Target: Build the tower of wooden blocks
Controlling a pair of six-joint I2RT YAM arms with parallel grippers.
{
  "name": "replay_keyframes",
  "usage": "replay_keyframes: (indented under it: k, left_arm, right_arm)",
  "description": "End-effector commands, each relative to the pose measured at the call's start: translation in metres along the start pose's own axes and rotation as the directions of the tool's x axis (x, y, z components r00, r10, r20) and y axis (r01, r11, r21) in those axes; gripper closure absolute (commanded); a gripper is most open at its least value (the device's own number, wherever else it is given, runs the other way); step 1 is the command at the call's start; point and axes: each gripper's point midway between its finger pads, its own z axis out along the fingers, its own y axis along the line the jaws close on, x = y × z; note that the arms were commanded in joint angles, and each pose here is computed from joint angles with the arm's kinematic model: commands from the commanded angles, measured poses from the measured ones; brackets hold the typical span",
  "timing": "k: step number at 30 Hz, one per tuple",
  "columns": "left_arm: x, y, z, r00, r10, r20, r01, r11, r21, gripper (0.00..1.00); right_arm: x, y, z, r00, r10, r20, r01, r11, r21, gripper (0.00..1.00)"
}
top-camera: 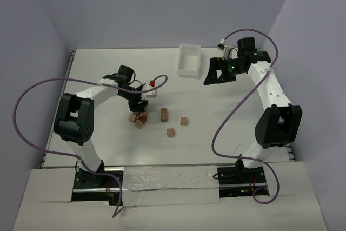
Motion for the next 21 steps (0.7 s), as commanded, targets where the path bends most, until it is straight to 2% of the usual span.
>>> replay_keyframes:
  k: [1,11,15,16,18,20,21]
  left_arm:
    - [-0.032,0.0134,-0.0226,0.997,0.054,0.063,-0.05,0.997,-0.06,0.47]
    - [-0.0316,0.0137,-0.0208,0.998,0.048,0.051,-0.045,0.998,-0.054,0.47]
    - [-0.0281,0.0132,-0.0191,0.998,0.047,0.039,-0.045,0.998,-0.051,0.33]
    - [-0.0268,0.0119,-0.0183,0.998,0.047,0.038,-0.045,0.998,-0.049,0.23]
    - [-0.0288,0.0124,-0.019,0.997,0.055,0.048,-0.052,0.997,-0.056,0.15]
    - [-0.0312,0.0112,-0.0195,0.997,0.056,0.059,-0.053,0.997,-0.054,0.03]
    - [-0.0318,0.0105,-0.0199,0.996,0.056,0.063,-0.053,0.997,-0.053,0.01]
  right_arm:
    - [-0.0073,0.007,-0.0046,0.999,-0.037,0.018,0.037,0.999,-0.003,0.0]
    - [-0.008,0.0082,-0.0054,0.999,-0.041,0.02,0.041,0.999,-0.006,0.0]
    - [-0.0083,0.0089,-0.0056,0.999,-0.04,0.02,0.041,0.999,-0.009,0.0]
    - [-0.0083,0.0086,-0.0056,0.999,-0.04,0.019,0.041,0.999,-0.008,0.0]
    - [-0.0073,0.0088,-0.0049,0.999,-0.041,0.017,0.041,0.999,-0.009,0.0]
    - [-0.0066,0.0079,-0.0041,0.999,-0.037,0.014,0.038,0.999,-0.01,0.0]
    - [-0.0069,0.0079,-0.0042,0.999,-0.038,0.015,0.038,0.999,-0.01,0.0]
